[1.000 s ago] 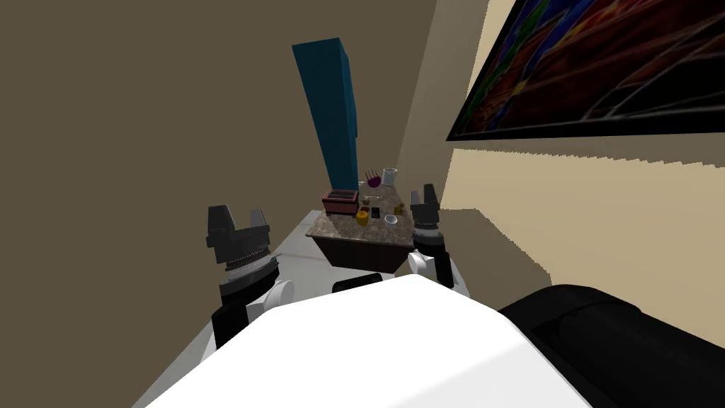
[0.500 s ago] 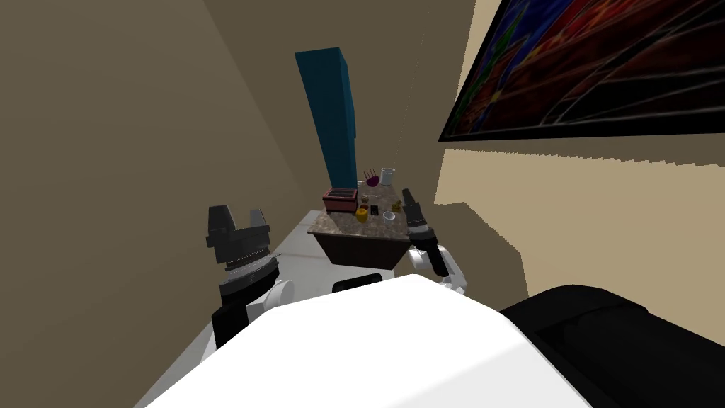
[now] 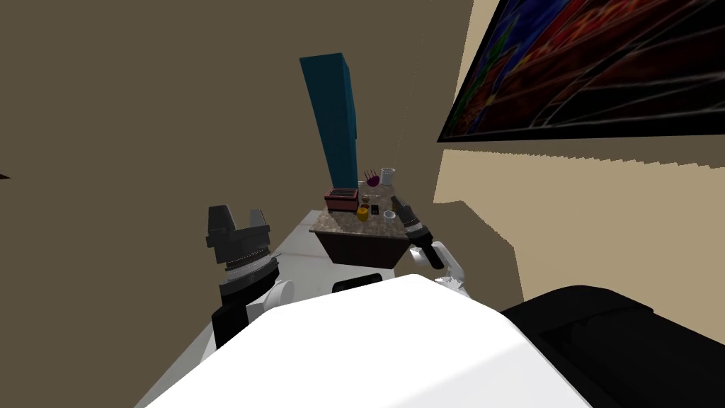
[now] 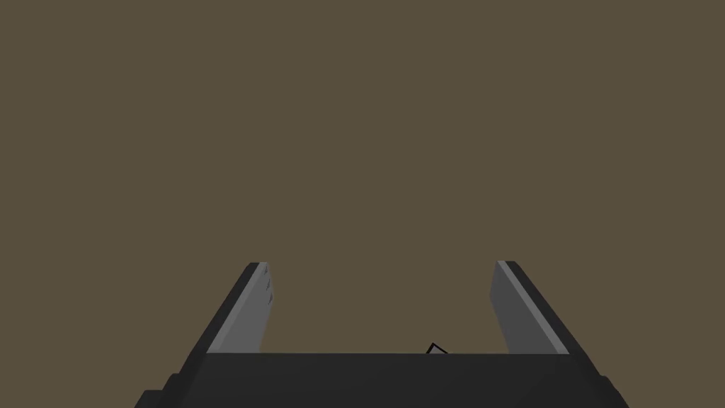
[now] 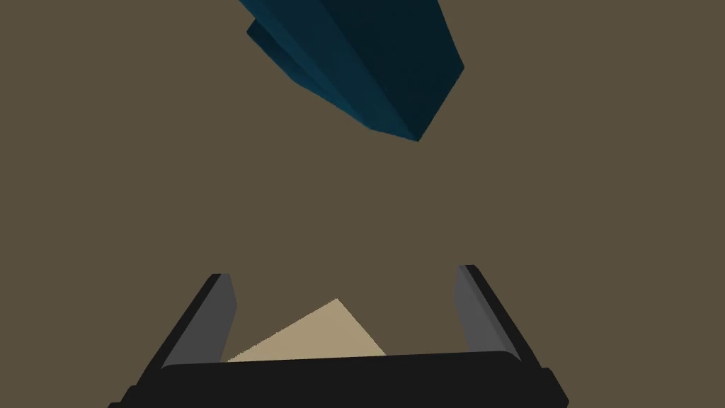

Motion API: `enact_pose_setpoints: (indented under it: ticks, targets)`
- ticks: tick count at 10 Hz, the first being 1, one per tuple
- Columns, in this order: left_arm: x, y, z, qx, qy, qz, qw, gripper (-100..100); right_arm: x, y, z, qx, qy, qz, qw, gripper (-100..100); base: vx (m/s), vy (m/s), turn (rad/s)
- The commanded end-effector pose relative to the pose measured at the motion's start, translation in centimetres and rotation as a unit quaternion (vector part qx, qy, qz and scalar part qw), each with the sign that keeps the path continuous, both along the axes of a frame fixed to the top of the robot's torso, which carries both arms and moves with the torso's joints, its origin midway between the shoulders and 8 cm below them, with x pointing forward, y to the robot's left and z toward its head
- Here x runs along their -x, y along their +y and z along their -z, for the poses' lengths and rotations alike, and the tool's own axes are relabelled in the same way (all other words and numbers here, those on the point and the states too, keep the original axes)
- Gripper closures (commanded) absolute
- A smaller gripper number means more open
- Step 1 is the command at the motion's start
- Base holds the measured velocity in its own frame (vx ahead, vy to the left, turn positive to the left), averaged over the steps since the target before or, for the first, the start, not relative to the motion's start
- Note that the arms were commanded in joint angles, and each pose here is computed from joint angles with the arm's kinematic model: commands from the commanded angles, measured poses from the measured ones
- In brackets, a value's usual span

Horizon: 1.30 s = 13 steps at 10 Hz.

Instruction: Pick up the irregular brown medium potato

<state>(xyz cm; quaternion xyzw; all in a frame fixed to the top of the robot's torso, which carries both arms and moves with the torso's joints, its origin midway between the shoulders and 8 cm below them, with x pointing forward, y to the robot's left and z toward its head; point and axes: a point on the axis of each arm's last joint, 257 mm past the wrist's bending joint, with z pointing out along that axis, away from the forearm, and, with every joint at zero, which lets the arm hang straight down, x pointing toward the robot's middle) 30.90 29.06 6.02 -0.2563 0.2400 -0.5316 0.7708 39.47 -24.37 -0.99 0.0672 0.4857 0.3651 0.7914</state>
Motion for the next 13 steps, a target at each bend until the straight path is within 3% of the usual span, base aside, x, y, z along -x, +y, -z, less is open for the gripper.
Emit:
enact_pose_setpoints:
  ticks: [1,3,5,6,7,8,9,10,11,12,13]
  targets:
    - [0.0,0.0,0.0,0.0,0.0,0.0,1.0,0,-1.3,-0.3,1.8,0.051,0.019,0.014,0.9984,-100,-0.014,0.019,0.03]
    - [0.0,0.0,0.0,0.0,0.0,0.0,1.0,0,-2.2,-0.7,3.5,0.097,0.033,0.026,0.9944,-100,-0.008,0.028,0.035]
    - [0.0,0.0,0.0,0.0,0.0,0.0,1.0,0,-3.9,-1.8,6.3,0.173,0.058,0.048,0.9821,-100,-0.005,0.033,0.07]
    - [0.0,0.0,0.0,0.0,0.0,0.0,1.0,0,-4.0,-2.1,6.9,0.188,0.063,0.05,0.9789,-100,0.002,0.026,0.036]
    - [0.0,0.0,0.0,0.0,0.0,0.0,1.0,0,-4.7,-3.0,8.5,0.231,0.076,0.061,0.9681,-100,0.009,0.025,0.076]
    - [0.0,0.0,0.0,0.0,0.0,0.0,1.0,0,-4.8,-3.1,8.7,0.234,0.077,0.061,0.9671,-100,0.009,0.018,0.045]
    - [0.0,0.0,0.0,0.0,0.0,0.0,1.0,0,-5.4,-4.3,10.5,0.281,0.091,0.073,0.9527,-100,0.009,0.026,0.091]
    - [0.0,0.0,0.0,0.0,0.0,0.0,1.0,0,-5.4,-4.3,10.5,0.281,0.091,0.073,0.9527,-100,0.009,0.021,0.057]
    - [0.0,0.0,0.0,0.0,0.0,0.0,1.0,0,-6.0,-5.7,12.2,0.323,0.105,0.084,0.9367,-100,0.011,0.026,0.128]
    - [0.0,0.0,0.0,0.0,0.0,0.0,1.0,0,-6.0,-5.8,12.2,0.326,0.106,0.083,0.9356,-100,0.01,0.019,0.048]
    - [0.0,0.0,0.0,0.0,0.0,0.0,1.0,0,-6.4,-7.1,13.6,0.368,0.115,0.092,0.9178,-100,0.014,0.028,0.11]
